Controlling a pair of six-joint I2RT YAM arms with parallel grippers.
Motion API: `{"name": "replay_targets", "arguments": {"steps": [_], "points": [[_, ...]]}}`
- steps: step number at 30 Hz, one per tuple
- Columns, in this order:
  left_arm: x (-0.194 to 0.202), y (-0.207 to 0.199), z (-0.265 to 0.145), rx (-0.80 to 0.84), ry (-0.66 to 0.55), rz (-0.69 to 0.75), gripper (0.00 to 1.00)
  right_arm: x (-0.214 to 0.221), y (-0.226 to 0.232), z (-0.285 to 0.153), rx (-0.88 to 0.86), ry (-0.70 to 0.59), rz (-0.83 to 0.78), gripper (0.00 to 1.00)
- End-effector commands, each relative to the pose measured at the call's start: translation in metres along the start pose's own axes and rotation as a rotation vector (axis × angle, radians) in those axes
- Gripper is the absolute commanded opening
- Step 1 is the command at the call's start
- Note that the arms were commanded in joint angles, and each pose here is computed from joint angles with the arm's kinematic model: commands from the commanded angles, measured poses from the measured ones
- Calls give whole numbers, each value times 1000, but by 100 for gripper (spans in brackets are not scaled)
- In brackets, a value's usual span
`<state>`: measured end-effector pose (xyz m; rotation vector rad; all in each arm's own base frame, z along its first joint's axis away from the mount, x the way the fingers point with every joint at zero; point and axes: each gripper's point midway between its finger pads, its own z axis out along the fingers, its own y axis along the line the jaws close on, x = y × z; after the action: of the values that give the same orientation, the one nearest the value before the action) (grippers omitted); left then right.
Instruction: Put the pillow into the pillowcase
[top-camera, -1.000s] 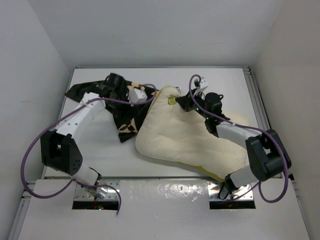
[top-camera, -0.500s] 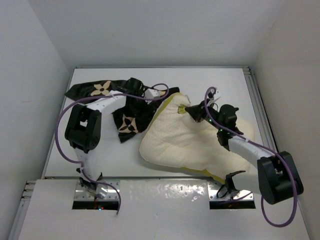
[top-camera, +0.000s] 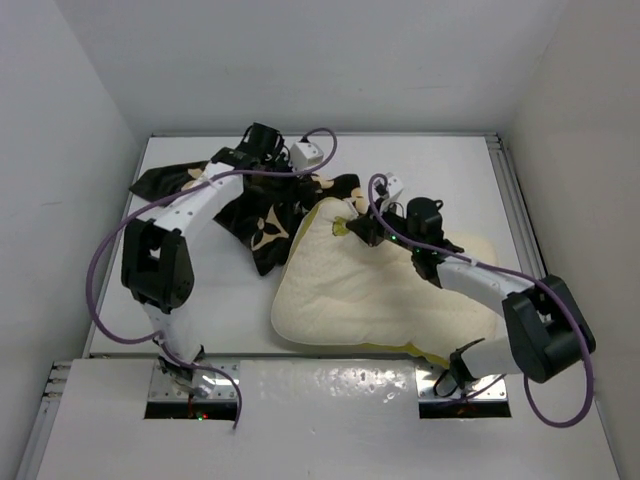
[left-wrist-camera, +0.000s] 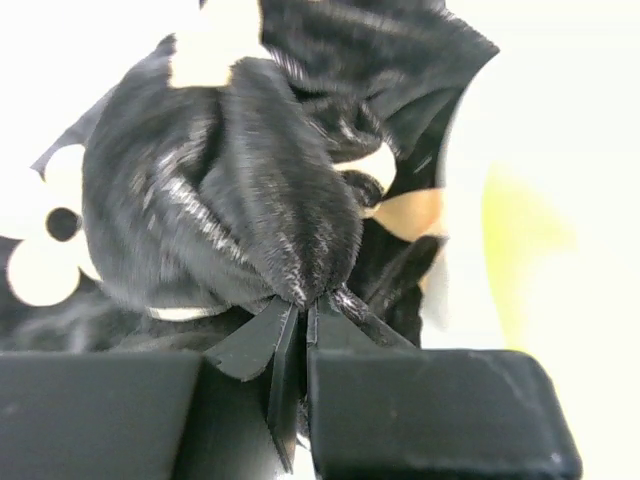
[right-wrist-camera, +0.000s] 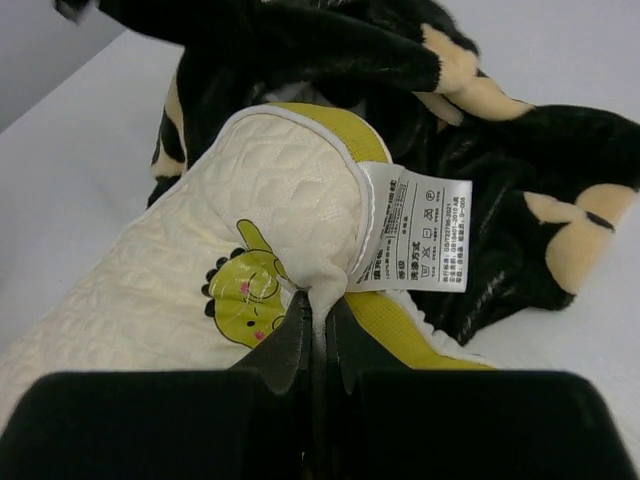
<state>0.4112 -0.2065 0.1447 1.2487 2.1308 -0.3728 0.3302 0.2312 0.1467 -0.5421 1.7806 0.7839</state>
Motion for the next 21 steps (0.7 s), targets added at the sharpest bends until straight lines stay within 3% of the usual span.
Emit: {"name": "replay_targets", "arguments": {"steps": [1, 11, 14, 17, 21], "points": [[-39, -10, -48, 10, -121, 42, 0, 30, 12, 9, -42, 140, -3, 0], [-46, -44, -76, 141, -130, 145, 0, 12, 32, 64, -69, 161, -44, 0], [-42, -60, -76, 195, -115, 188, 0, 3, 36, 72, -59, 125, -49, 0], [-21, -68, -61, 219, -58, 178, 0, -24, 34, 77, -13, -1, -28, 0], [-18, -83, -53, 281, -79, 157, 0, -37, 26, 83, 65, -92, 44, 0]]}}
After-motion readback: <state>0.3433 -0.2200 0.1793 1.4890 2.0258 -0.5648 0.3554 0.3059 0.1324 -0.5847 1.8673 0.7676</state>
